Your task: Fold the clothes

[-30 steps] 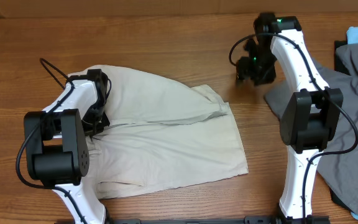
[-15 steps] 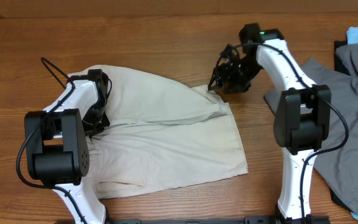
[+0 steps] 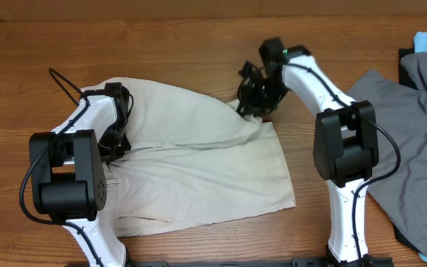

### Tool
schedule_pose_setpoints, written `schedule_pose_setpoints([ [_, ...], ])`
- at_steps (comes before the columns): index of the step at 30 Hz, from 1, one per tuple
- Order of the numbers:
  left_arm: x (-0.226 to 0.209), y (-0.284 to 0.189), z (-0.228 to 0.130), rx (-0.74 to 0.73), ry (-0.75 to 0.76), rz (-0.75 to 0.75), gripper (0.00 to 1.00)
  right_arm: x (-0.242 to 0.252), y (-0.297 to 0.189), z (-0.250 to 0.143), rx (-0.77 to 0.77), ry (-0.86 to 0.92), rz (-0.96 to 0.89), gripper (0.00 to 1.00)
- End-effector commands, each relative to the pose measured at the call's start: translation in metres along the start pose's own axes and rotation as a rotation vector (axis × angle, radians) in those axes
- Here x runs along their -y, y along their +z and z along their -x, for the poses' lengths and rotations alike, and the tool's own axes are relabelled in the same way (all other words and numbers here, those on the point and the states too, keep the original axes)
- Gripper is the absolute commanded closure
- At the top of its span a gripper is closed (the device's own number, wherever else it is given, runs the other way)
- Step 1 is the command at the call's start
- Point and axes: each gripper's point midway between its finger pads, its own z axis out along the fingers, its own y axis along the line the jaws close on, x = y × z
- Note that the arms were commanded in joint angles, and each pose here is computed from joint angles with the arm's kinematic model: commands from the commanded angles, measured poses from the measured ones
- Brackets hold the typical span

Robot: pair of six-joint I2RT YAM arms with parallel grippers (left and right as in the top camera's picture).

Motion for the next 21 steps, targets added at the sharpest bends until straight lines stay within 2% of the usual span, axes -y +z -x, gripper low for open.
schedule_pose_setpoints([
  [1,-0.004,0.005,0.000,-0.002,0.008,0.031,0.74,-0.014,-0.080,0.052,0.220,-0.062,-0.019,0.96],
  [4,-0.004,0.005,0.000,-0.002,0.008,0.031,0.74,-0.002,-0.141,0.079,0.383,-0.013,-0.192,0.96],
  [6,-0.004,0.005,0.000,-0.002,0.008,0.031,0.74,0.012,-0.151,0.078,0.403,0.047,-0.275,0.96],
  [10,-0.004,0.005,0.000,-0.002,0.008,0.031,0.74,0.061,-0.147,0.047,0.324,0.280,-0.502,0.86],
  [11,-0.004,0.005,0.000,-0.002,0.008,0.031,0.74,0.078,-0.146,0.032,0.289,0.357,-0.584,0.72],
  [12,-0.004,0.005,0.000,-0.002,0.008,0.031,0.74,0.090,-0.145,0.020,0.260,0.410,-0.651,0.63],
  [15,-0.005,0.005,-0.001,-0.004,0.009,0.033,0.74,0.129,-0.139,-0.011,0.180,0.503,-0.834,0.60],
  [21,-0.005,0.005,-0.001,-0.004,0.009,0.032,0.72,0.136,-0.120,-0.027,0.089,0.518,-0.779,0.60],
])
